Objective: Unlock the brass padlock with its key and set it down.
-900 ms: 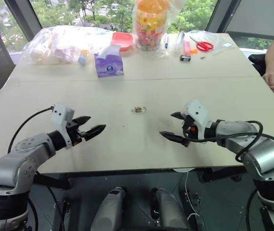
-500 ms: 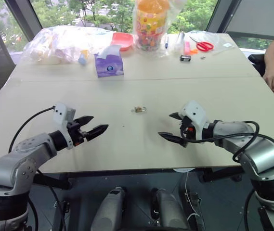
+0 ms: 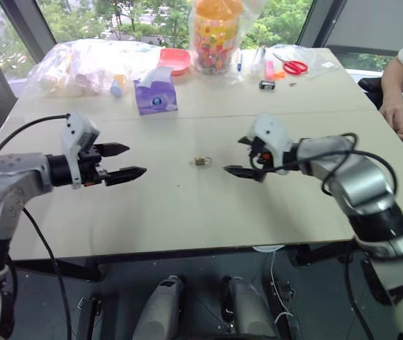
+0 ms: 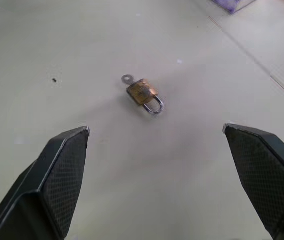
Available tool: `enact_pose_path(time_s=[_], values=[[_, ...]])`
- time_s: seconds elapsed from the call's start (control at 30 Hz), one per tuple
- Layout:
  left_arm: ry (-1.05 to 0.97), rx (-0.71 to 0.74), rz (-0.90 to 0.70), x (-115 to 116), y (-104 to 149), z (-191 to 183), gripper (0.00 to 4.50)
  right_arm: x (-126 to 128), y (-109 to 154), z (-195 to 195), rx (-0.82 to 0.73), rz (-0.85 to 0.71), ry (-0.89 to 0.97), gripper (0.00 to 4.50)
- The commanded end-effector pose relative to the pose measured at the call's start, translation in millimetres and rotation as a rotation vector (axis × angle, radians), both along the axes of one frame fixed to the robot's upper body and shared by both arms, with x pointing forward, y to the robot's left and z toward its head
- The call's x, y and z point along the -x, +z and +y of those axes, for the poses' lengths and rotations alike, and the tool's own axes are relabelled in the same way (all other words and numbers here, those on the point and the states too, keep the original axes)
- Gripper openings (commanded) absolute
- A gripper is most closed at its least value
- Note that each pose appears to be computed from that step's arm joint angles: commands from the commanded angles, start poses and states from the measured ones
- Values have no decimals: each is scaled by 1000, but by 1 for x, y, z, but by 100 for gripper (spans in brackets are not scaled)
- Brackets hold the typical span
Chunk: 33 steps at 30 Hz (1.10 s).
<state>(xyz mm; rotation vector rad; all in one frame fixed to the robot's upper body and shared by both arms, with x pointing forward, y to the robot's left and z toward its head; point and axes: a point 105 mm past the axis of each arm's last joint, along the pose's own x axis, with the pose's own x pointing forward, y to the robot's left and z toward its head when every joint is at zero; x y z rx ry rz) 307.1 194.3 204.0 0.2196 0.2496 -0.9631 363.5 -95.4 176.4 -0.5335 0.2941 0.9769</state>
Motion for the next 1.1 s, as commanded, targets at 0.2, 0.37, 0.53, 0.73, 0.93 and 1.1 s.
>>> enact_pose_path(time_s=[0.2, 0.37, 0.53, 0.73, 0.93, 1.1], values=[[-49, -11, -20, 0, -8, -11, 445, -45, -22, 32, 119, 18, 112, 450], [-27, 27, -15, 10, -17, -20, 445, -58, -27, 55, 124, 35, 150, 450], [19, 41, -13, 15, -22, -19, 445, -59, -30, 68, 119, 49, 178, 450], [62, 49, -16, 18, -22, -15, 445, -60, -46, 78, 142, 69, 142, 450], [87, 41, -12, 19, -22, -11, 450, -58, -52, 86, 126, 63, 140, 201], [101, 65, -5, 14, -23, -9, 450, -58, -48, 93, 121, 23, 160, 68]])
